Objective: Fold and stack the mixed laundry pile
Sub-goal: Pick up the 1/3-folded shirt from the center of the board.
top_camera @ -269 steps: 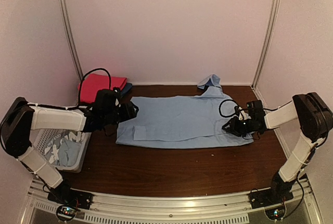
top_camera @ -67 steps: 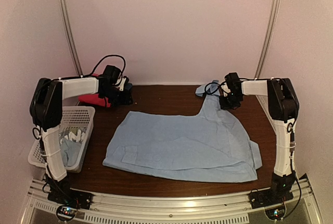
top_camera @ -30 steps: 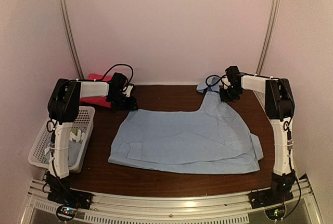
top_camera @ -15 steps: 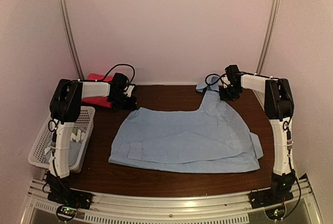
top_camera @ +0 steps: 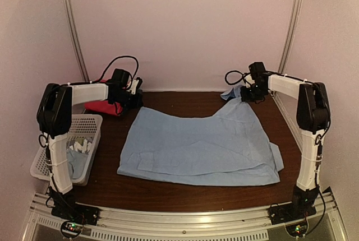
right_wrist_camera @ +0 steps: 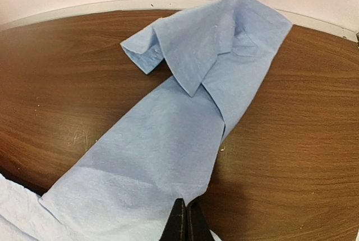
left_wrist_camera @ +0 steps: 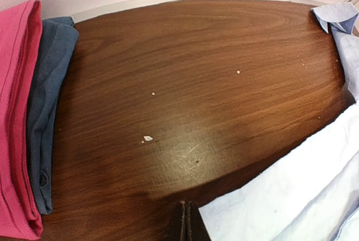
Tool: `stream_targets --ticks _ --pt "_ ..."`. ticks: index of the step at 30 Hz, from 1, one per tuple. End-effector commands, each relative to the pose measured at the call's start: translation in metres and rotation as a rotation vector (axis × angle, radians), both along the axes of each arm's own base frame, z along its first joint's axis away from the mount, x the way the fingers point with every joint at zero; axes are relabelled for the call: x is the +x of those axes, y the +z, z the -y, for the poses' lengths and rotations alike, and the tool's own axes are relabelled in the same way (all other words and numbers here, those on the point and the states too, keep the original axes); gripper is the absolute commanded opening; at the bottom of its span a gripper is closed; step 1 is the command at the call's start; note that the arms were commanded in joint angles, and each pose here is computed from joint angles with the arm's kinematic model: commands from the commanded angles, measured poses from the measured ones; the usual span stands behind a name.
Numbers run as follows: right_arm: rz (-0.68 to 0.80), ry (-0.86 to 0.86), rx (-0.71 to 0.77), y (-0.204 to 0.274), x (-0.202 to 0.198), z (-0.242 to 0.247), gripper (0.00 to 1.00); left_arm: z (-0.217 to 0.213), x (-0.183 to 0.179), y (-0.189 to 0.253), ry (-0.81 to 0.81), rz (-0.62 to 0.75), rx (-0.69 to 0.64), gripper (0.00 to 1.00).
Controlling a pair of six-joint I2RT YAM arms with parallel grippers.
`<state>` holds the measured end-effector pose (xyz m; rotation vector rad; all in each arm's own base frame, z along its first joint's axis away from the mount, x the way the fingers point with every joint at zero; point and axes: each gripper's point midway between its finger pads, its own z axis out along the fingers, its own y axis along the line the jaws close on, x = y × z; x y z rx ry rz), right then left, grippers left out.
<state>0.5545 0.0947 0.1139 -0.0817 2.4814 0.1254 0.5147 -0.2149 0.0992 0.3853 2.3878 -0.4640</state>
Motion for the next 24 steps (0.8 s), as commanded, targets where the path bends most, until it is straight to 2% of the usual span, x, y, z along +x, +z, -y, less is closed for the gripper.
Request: stream_targets --ticks 1,17,20,21,22,24 --pt "0.035 0.010 0.025 0.020 -0.011 -0.007 0.00 -0.003 -0.003 0.010 0.011 0.044 -0.016 0.00" --pt "0.032 0.045 0.022 0.037 -0.088 -0.024 0.00 -0.022 -0.061 0.013 0.016 0.075 -0.007 0.00" --pt "0.032 0.044 0.014 0.036 -0.097 -0.023 0.00 -0.027 -0.060 0.008 0.044 0.067 0.008 0.00" --pt "0.028 0.043 0.012 0.034 -0.098 -0.022 0.00 -0.027 -0.056 0.006 0.049 0.048 0.015 0.06" --pt "0.023 0.043 0.010 0.033 -0.099 -0.022 0.00 -0.023 -0.048 0.007 0.047 0.036 0.016 0.18" --pt "0.019 0.049 0.014 0.033 -0.100 -0.024 0.00 -0.015 -0.037 0.002 0.035 0.011 0.006 0.28"
